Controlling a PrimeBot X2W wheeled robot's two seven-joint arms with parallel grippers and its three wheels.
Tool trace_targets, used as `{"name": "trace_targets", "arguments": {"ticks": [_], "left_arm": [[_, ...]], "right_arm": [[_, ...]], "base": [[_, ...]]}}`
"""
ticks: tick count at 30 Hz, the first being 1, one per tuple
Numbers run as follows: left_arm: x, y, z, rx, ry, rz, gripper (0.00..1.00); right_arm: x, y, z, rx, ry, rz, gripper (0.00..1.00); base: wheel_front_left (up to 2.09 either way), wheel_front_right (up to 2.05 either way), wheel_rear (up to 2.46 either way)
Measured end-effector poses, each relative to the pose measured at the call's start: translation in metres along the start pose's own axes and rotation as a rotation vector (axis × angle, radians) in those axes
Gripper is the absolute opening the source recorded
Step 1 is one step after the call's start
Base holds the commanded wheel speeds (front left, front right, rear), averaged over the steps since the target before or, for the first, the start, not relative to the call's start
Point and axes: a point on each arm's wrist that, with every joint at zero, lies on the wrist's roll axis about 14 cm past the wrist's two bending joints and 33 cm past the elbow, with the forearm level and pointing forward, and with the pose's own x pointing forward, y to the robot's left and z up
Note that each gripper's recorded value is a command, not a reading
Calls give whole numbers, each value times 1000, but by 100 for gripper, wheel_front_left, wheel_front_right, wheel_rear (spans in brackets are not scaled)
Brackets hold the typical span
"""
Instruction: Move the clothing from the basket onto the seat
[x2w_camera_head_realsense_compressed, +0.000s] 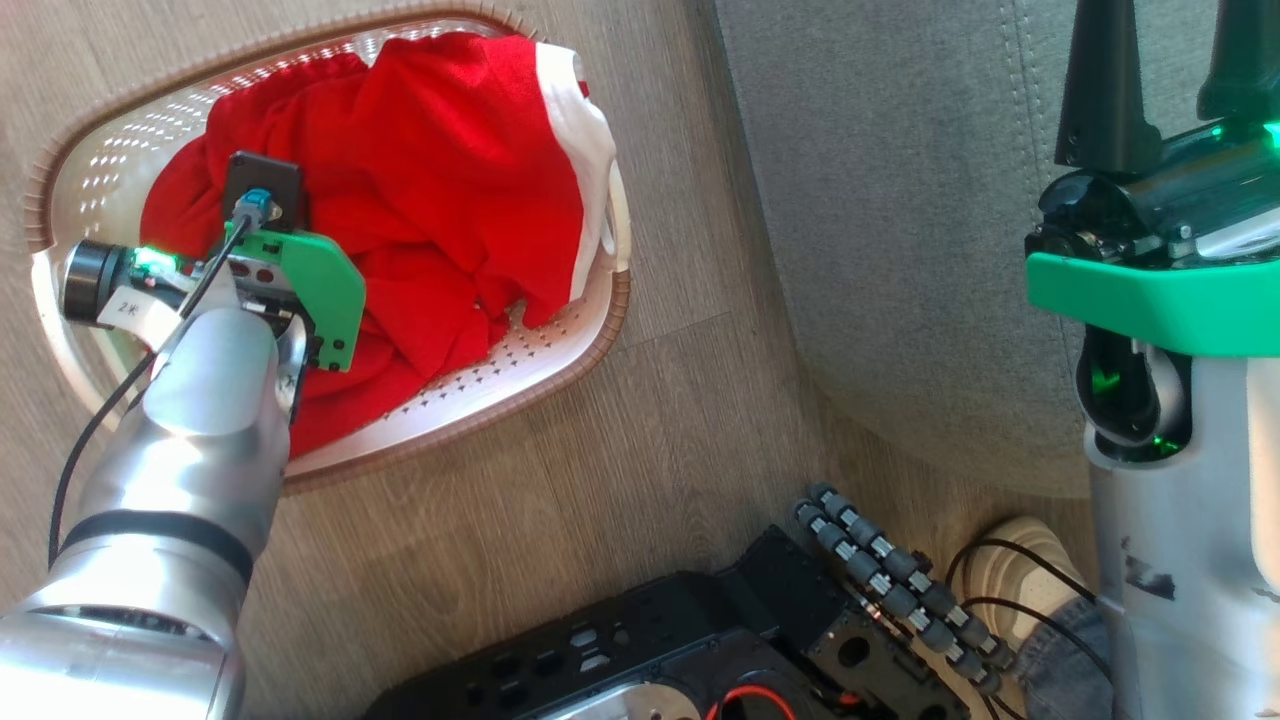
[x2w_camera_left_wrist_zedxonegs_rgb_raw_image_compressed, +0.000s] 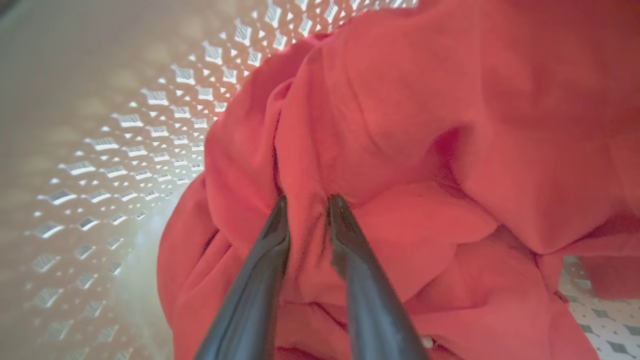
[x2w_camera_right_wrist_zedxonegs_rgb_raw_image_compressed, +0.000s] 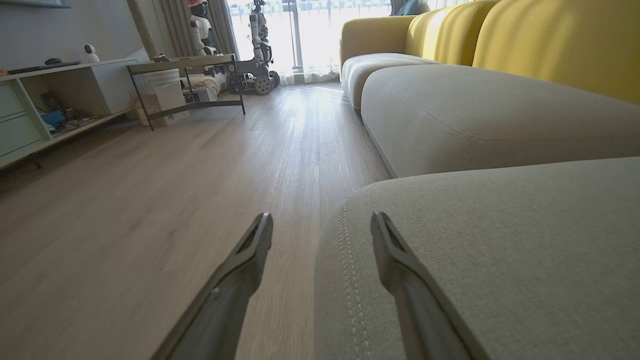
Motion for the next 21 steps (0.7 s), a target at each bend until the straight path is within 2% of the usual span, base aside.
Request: {"name": "trace_targets", "arguments": {"ticks": [3,12,16,21], "left_arm": [[1,-3,-2,5,14,-6,0],[-11,-12,19,28,-70,-35,0],[-30,-18,46,54,-166,-58,0],[-57,-23,58,49,-226,-66,0]], "right_arm": [[-1,0,0,-2,1,0,100],[0,2,9,7,-18,4,100],[0,8,23,13,-42,16,100],[-3,15,38,12,-63,28,100]], "base": [[0,0,0],[0,0,0],[0,0,0],[0,0,0]]}}
